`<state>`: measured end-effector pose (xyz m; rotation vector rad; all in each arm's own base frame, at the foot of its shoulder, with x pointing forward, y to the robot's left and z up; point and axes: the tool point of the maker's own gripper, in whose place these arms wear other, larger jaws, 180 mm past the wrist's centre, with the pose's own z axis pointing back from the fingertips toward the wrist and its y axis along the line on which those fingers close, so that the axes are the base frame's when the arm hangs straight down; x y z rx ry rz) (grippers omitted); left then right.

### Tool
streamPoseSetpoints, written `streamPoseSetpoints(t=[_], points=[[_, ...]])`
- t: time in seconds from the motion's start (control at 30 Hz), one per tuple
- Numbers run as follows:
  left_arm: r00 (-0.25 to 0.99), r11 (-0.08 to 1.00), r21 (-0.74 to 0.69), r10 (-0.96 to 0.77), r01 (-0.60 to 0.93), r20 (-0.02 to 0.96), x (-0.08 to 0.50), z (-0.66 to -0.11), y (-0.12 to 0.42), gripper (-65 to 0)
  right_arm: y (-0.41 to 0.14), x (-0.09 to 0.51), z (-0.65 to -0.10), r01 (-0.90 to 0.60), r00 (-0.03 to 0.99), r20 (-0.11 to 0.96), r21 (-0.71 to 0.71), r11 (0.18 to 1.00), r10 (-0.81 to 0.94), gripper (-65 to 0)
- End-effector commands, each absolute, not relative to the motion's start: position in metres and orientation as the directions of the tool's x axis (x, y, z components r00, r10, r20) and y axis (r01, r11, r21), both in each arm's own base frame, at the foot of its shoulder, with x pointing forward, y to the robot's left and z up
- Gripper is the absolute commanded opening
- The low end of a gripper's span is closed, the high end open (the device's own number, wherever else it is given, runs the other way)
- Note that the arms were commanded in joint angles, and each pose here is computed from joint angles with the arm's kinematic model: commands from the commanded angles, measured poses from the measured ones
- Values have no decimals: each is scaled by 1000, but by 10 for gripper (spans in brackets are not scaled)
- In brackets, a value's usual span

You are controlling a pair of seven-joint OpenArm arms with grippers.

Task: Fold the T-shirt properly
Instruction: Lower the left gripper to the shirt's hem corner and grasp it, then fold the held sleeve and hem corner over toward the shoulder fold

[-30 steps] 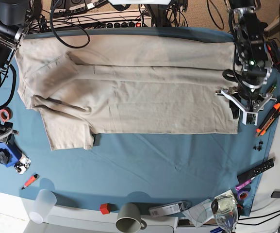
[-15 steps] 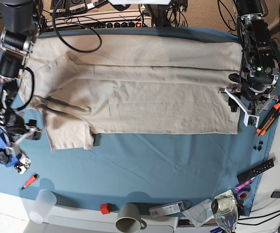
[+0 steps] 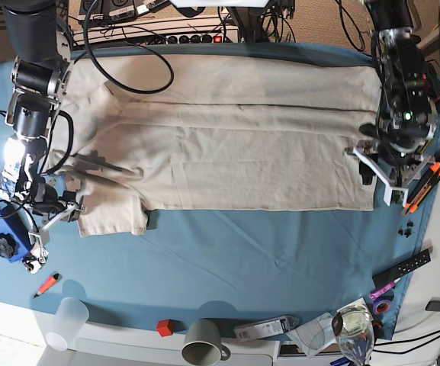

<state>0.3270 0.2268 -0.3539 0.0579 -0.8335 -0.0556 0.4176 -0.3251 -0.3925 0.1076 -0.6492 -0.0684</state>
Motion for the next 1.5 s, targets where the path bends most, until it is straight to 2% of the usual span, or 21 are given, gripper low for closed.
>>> streamPoseSetpoints(t=[0.0,0.13,0.33,0.57,0.83,1.1,1.17,1.3,1.47], points=[[647,997,68,-75,36,759,340,-344,231,-319,-323,420,-388,19,805,586,124,992,-89,-424],[684,995,-13,-59,100,727,361,-346,230,-319,-319,420,-390,17,807,583,131,991,-90,-424],[683,996,-54,-9,71,730,395,-337,245,-319,-319,419,-390,16,809,581,131,991,-90,-424],[808,987,-157,62,37,586,391,-375,243,-319,-319,420,-390,15,808,582,131,991,-89,-424],[844,977,-211,107,8,525,385,-400,238,-321,-314,420,-389,-19,806,587,142,990,-69,-424],[899,966,-260,100,16,427,369,-415,214,-441,-308,422,-386,-21,798,595,181,983,-92,-430],[909,963,-269,100,14,405,365,-417,212,-499,-308,420,-387,-21,806,585,182,983,-91,-489],[920,948,-318,111,16,377,361,-416,203,-650,-307,417,-390,-20,820,565,183,983,-89,-647],[926,946,-324,108,16,362,358,-416,202,-650,-308,416,-389,-19,822,563,182,983,-88,-650]])
